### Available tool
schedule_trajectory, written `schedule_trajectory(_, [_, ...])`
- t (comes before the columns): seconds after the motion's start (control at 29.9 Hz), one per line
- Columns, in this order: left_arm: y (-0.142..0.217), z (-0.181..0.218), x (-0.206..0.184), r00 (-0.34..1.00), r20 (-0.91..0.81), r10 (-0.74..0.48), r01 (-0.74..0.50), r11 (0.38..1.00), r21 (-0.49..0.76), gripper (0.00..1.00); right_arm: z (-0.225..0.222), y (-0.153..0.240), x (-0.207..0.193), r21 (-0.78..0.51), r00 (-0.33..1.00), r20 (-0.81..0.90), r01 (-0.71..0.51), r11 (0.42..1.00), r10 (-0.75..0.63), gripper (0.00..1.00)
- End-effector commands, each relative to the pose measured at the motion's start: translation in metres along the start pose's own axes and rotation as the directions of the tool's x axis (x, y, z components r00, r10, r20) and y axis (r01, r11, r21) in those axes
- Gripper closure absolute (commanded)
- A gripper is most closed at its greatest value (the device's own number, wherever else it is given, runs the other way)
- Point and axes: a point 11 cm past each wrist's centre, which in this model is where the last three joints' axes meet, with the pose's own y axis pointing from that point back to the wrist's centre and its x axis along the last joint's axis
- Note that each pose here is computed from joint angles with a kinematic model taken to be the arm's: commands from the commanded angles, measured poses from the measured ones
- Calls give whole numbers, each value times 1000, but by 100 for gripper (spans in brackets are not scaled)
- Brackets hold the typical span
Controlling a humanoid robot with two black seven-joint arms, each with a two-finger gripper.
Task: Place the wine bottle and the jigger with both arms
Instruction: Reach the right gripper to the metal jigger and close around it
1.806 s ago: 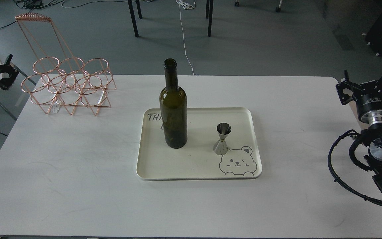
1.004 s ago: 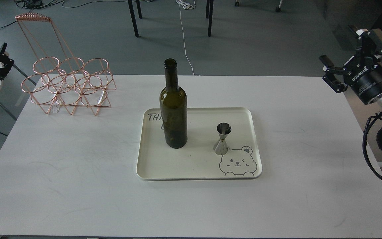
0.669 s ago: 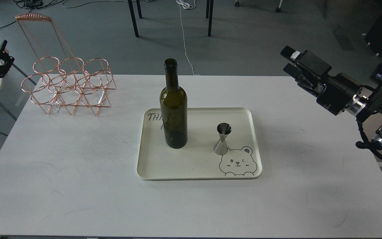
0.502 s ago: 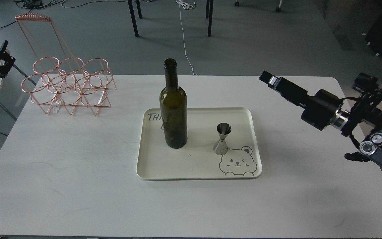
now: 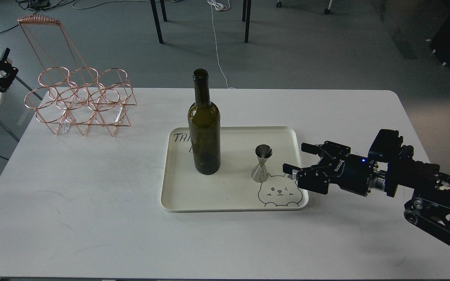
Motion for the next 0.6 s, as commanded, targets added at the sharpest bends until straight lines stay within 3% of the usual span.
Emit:
schedule_trajectory(0.0, [0,0,0,1000,-2,1,-1,1000,-1,2,0,-17,-1,11,1000,-3,3,1000,-3,4])
schedule_trajectory(0.3, [1,4,1,1000,3,4,-4,1000,-6,2,-7,-51,-14,46,998,-27,52,998,-51,6])
schedule_trajectory(0.57, [1,4,1,1000,1,4,-4,1000,-7,2,-7,-67,-30,43,994,-52,94,995,-92,31])
